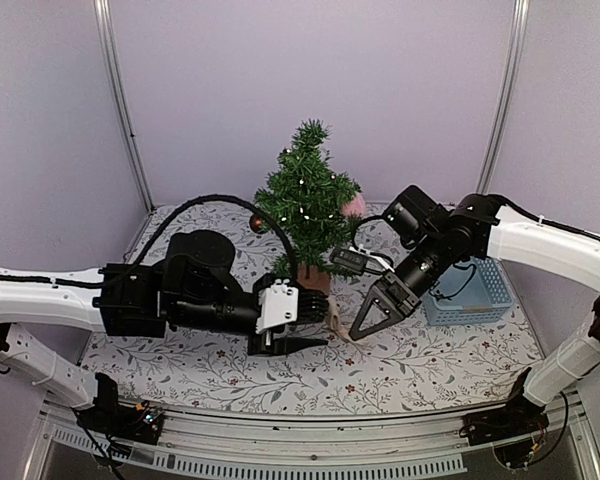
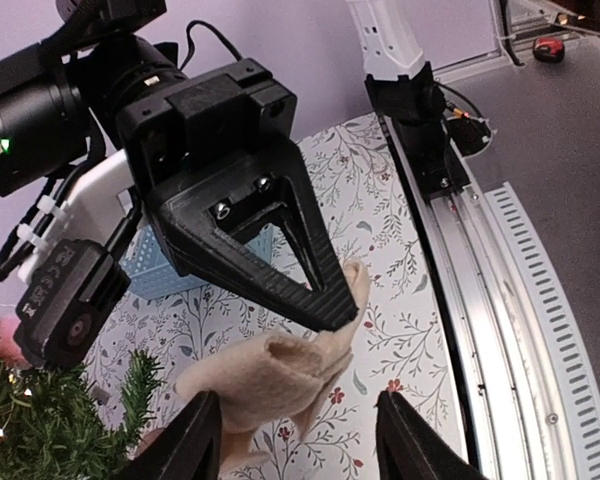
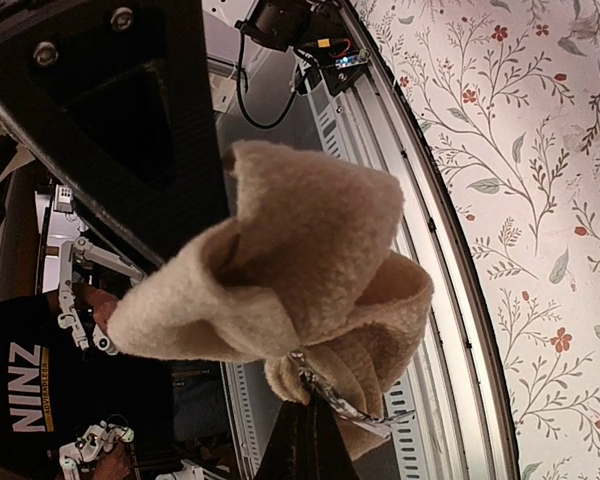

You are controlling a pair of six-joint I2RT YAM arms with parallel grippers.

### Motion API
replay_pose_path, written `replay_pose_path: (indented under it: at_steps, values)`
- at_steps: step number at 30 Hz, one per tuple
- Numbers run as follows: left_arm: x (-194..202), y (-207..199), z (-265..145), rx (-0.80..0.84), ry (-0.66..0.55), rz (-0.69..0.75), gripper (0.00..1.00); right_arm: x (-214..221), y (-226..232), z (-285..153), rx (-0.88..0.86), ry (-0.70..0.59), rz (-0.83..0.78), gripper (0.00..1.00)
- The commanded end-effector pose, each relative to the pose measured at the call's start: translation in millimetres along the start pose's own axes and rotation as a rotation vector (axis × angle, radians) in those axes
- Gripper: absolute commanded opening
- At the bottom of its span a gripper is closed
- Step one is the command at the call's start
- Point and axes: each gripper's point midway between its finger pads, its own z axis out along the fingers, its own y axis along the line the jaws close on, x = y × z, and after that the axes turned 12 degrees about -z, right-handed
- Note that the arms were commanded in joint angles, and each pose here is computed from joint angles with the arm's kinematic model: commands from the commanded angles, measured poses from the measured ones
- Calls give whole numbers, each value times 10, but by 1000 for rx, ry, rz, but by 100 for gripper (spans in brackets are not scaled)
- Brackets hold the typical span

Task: Decorate the small christmas tree

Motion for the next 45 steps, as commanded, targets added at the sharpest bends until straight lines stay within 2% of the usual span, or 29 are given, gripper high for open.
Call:
replay_pose_path:
  at_steps: [1, 4, 8, 14, 16, 21, 24, 25, 26, 30, 34, 36, 40, 45]
  values:
    - [-124, 114, -136, -84, -22, 43, 55, -45, 109, 43, -44, 7, -20, 0]
    - [-115, 163, -196, -116, -20, 62, 56, -32, 121, 82, -54, 18, -17, 0]
    - [-20, 97, -175, -83, 22, 83, 58, -40, 125, 104, -60, 22, -15, 0]
    - [-3, -58, -107, 2, 19, 100, 54, -77, 112, 141, -64, 33, -6, 0]
    - [53, -88, -64, 19, 43, 116, 49, -82, 110, 155, -65, 36, -5, 0]
    - [121, -112, -28, 34, 68, 134, 28, -78, 117, 175, -67, 42, -3, 0]
    - [179, -112, -35, 32, 85, 134, 10, -83, 112, 172, -59, 41, -14, 0]
    - [186, -94, -46, 22, 87, 125, 2, -92, 110, 169, -57, 38, -18, 3]
    - [179, -70, -62, 11, 81, 108, 0, -107, 97, 162, -46, 35, -23, 9]
    - [58, 218, -228, -53, -25, -77, 0, -249, -30, 50, 78, 2, -66, 41]
    - [42, 483, -435, -122, -145, -246, 0, -540, -289, -327, 249, -163, -95, 65]
    - [98, 544, -496, -140, -170, -310, 0, -689, -297, -577, 329, -284, -148, 73]
    - [198, 647, -605, -152, -217, -435, 0, -814, -221, -871, 433, -459, -237, 79]
    - [235, 753, -661, -150, -275, -513, 0, -865, -206, -831, 389, -541, -307, 78]
